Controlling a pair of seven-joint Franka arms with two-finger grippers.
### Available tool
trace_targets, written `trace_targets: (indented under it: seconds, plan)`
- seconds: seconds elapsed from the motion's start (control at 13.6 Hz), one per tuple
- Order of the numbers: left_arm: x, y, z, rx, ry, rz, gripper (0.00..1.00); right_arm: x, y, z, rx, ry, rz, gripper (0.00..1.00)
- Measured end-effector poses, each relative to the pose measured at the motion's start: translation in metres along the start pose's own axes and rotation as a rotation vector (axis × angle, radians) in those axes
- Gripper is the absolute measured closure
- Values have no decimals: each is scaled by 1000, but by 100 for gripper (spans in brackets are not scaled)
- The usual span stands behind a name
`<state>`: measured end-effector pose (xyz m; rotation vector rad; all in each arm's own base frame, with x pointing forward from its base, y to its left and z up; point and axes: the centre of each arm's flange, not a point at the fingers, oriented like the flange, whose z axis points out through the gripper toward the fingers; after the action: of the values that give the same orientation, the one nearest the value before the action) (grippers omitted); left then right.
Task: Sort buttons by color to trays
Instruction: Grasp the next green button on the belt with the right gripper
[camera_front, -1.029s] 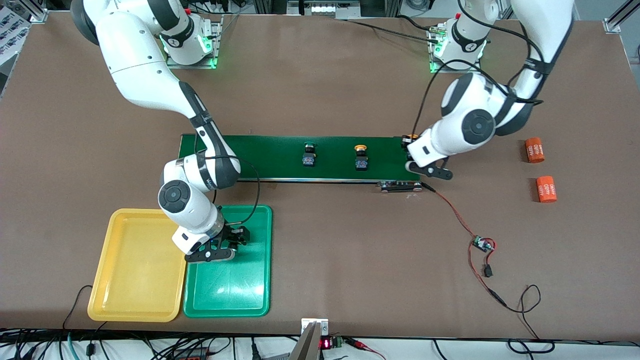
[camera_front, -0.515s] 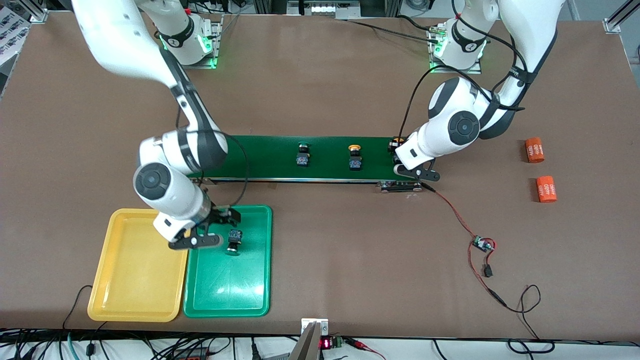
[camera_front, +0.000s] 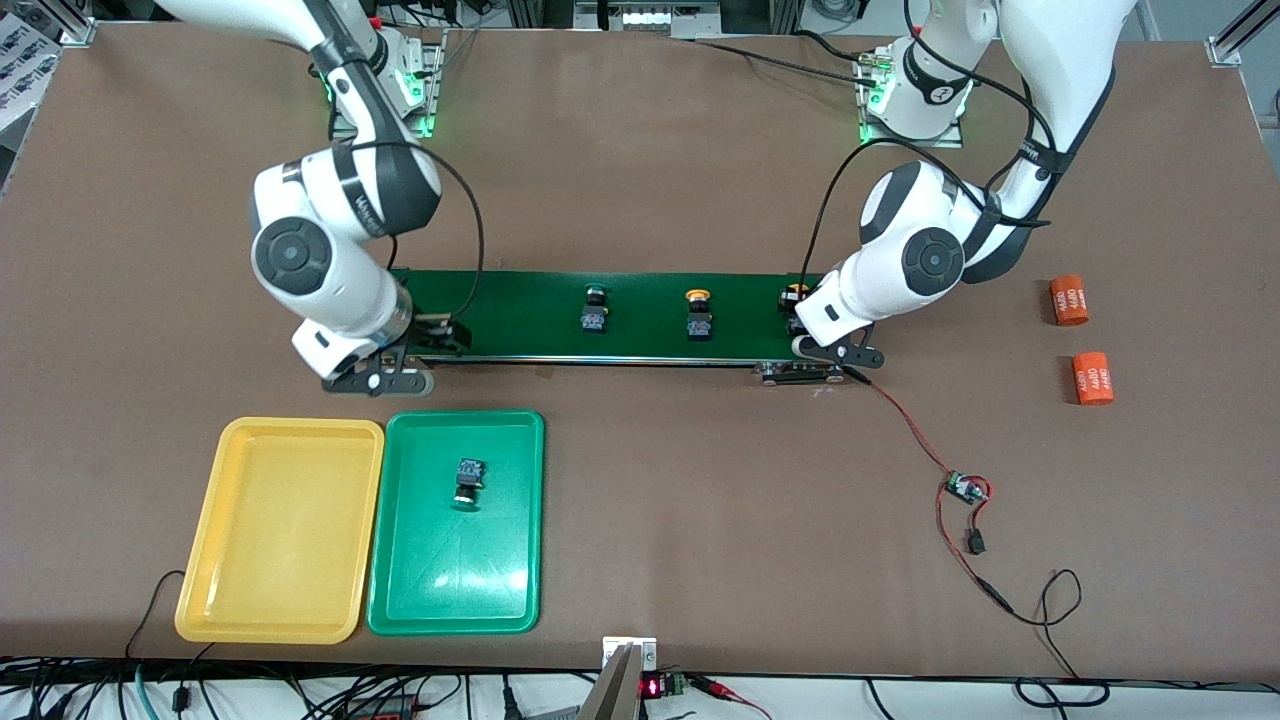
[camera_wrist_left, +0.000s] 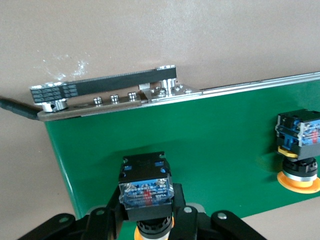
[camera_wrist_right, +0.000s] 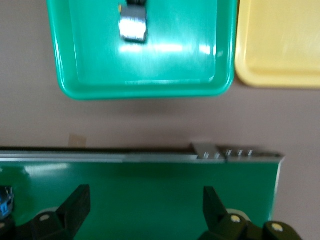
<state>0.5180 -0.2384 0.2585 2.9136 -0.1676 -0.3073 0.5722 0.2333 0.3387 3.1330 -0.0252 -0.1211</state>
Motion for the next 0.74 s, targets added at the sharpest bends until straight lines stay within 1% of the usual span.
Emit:
trace_targets:
  seconds: [0.15, 0.22, 0.37, 0.44, 0.59, 0.66, 0.74]
  plan:
    - [1, -4, 2, 13, 10, 6, 59, -23, -11, 12, -3, 1, 21, 0]
    - [2, -7, 1, 16, 14, 4, 54, -31, -16, 16, -2, 7, 42, 0]
    - [6, -13, -8, 18, 40, -6, 34, -42, -33, 21, 5, 22, 84, 0]
    - [9, -17, -20, 23, 64, -15, 26, -47, -43, 23, 8, 29, 99, 0]
    - [13, -40, -53, 41, 120, -58, 4, -58, -61, 29, 5, 27, 82, 0]
    - [13, -62, -70, 49, 136, -98, 0, -65, -72, 33, 2, 23, 57, 0]
    - [14, -93, -84, 51, 144, -155, 0, -71, -83, 38, 0, 19, 16, 0]
